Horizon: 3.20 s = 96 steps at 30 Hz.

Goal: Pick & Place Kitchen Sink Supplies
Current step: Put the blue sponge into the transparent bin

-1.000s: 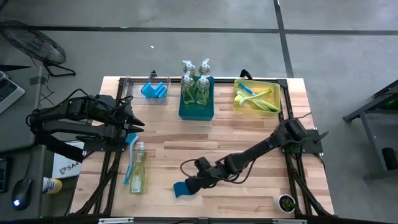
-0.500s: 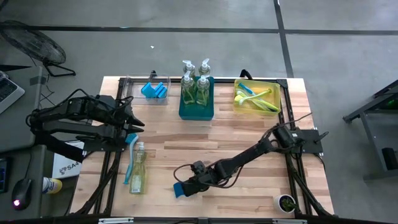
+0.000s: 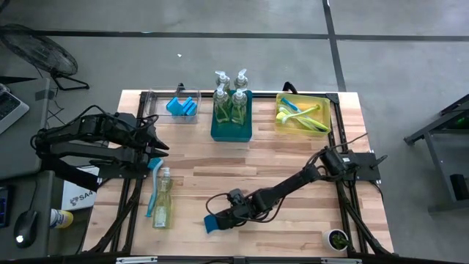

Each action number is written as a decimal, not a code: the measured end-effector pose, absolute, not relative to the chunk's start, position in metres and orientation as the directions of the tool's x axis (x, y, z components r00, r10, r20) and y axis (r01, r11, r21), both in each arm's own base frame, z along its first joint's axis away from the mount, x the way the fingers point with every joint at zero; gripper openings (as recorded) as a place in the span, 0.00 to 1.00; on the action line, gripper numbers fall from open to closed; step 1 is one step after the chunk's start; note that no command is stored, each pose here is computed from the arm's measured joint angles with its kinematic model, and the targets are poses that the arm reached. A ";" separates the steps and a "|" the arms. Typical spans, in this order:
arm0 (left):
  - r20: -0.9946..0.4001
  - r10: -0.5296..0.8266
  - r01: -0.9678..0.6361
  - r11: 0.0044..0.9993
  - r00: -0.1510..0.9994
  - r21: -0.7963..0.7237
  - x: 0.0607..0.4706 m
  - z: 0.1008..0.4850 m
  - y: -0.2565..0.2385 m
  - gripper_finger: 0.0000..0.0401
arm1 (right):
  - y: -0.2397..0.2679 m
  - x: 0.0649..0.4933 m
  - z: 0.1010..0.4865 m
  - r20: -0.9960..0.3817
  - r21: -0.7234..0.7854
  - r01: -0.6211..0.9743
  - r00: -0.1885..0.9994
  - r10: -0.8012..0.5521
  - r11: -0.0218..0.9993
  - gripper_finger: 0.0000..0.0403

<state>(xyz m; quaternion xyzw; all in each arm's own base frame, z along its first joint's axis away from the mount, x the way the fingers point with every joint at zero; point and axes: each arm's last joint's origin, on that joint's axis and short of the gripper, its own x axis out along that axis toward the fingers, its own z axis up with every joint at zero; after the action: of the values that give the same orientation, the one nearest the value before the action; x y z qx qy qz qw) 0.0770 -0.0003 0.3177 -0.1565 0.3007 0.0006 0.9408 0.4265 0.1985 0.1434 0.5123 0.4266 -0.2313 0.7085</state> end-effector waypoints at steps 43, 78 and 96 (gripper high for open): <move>-0.587 -0.088 -0.104 0.953 0.805 -0.285 0.076 0.316 0.000 0.31 | 0.203 0.432 0.123 -0.830 0.548 0.764 0.547 0.108 0.342 0.08; -0.442 -0.056 -0.122 0.923 0.895 -0.365 0.089 0.330 0.001 0.31 | 0.151 0.458 0.201 -0.372 0.602 0.620 0.775 -0.511 0.502 0.00; -0.461 0.006 -0.184 0.921 0.888 -0.343 0.109 0.329 0.004 0.31 | 0.096 0.445 0.283 -0.248 0.298 0.683 0.730 -0.637 0.666 0.00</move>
<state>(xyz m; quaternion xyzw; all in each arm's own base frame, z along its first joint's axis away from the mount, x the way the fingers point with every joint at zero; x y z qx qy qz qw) 0.1093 0.0040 0.3293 -0.1921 0.2317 0.0500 0.9523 0.4448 0.0959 0.2830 0.1879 0.0612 -0.3626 0.9107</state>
